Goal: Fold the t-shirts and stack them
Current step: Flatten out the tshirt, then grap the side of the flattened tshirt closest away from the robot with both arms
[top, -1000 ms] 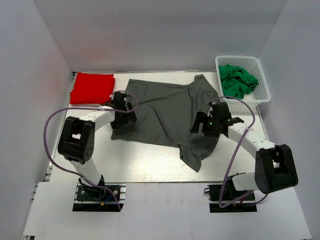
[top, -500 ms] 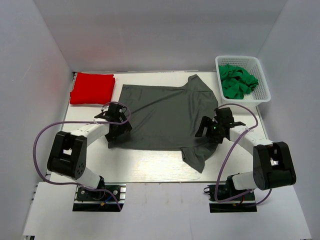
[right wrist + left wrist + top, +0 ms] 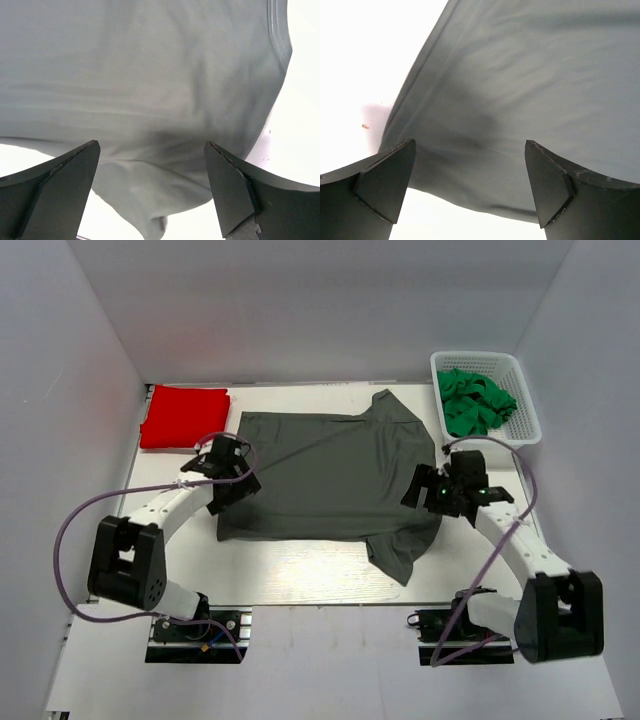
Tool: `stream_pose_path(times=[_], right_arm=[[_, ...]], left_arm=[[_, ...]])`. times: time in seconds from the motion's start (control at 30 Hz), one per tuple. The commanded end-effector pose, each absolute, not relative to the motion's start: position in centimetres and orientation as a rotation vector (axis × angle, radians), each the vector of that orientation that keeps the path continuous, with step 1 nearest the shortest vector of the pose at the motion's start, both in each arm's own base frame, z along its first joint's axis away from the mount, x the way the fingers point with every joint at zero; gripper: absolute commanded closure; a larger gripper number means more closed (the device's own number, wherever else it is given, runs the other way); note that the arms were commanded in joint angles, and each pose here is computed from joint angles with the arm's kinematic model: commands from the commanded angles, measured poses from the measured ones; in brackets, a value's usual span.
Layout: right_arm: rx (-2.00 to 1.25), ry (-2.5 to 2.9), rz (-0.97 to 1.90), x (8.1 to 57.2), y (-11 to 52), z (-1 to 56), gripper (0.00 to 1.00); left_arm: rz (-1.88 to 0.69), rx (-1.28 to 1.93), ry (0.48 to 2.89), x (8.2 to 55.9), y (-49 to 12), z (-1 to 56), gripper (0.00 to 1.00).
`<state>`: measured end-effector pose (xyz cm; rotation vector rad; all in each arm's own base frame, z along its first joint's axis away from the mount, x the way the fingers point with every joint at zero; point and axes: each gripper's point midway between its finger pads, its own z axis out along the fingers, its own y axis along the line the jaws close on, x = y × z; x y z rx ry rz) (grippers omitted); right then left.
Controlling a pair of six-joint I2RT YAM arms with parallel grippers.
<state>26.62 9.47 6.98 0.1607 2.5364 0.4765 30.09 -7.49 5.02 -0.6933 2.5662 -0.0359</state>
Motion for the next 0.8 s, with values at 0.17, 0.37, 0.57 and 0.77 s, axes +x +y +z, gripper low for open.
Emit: stream_pose_path(times=[0.17,0.37,0.57,0.77], right_arm=[[-0.041,2.483,0.555,23.7,11.5,14.2,0.1],[-0.07,2.656,0.699,18.1,14.2,11.6,0.1],[-0.068,2.807,0.767,13.6,15.2,9.0,0.1],[-0.073,2.849,0.685,12.9,14.6,8.3,0.1]], left_arm=[[-0.076,-0.801,2.471,27.7,-6.4,11.4,0.0],[0.039,-0.965,2.558,22.8,-4.8,6.7,0.0],[0.077,-1.042,2.525,23.0,-3.4,3.9,0.02],[0.044,-1.103,2.498,23.4,-3.0,1.8,0.05]])
